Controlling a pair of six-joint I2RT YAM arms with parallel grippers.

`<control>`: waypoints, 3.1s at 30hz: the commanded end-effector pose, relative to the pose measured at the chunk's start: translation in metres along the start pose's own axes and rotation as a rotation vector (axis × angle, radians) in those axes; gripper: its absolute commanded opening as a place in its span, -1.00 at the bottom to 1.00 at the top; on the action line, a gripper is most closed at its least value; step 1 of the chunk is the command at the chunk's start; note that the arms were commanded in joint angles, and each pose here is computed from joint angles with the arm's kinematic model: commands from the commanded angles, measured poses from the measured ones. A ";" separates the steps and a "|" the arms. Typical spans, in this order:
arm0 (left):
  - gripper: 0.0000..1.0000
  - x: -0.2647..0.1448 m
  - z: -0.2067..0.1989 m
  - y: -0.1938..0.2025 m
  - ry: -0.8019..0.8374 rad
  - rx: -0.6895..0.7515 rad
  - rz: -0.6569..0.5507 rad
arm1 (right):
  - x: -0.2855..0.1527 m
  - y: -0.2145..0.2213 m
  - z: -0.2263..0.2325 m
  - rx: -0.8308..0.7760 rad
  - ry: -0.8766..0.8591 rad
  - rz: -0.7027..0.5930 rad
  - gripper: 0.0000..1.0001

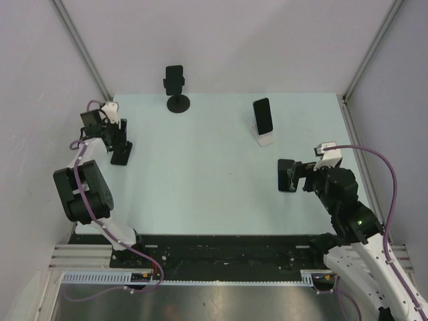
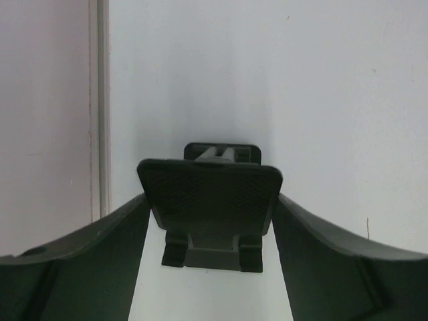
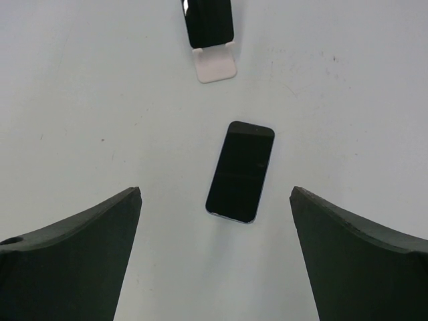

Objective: Remove the phone from the phone stand

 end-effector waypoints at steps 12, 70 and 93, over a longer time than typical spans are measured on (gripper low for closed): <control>1.00 -0.025 -0.004 -0.031 0.010 -0.015 -0.120 | -0.008 -0.025 0.012 0.015 -0.069 -0.077 1.00; 1.00 -0.153 -0.255 0.022 0.477 0.029 -0.135 | 0.353 -0.066 0.033 -0.068 -0.275 0.122 0.99; 1.00 -0.155 -0.254 0.020 0.477 0.029 -0.146 | 0.360 -0.033 0.032 -0.134 -0.214 0.161 0.84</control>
Point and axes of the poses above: each gripper's point midway between its finger pads, its own x axis out along the fingers, its own z axis along the line the jaws close on, y = z × x, the point moved 1 cm from there along -x, back along the fingers, and after that the axes turned 3 degrees about x, right-handed, at the moved point
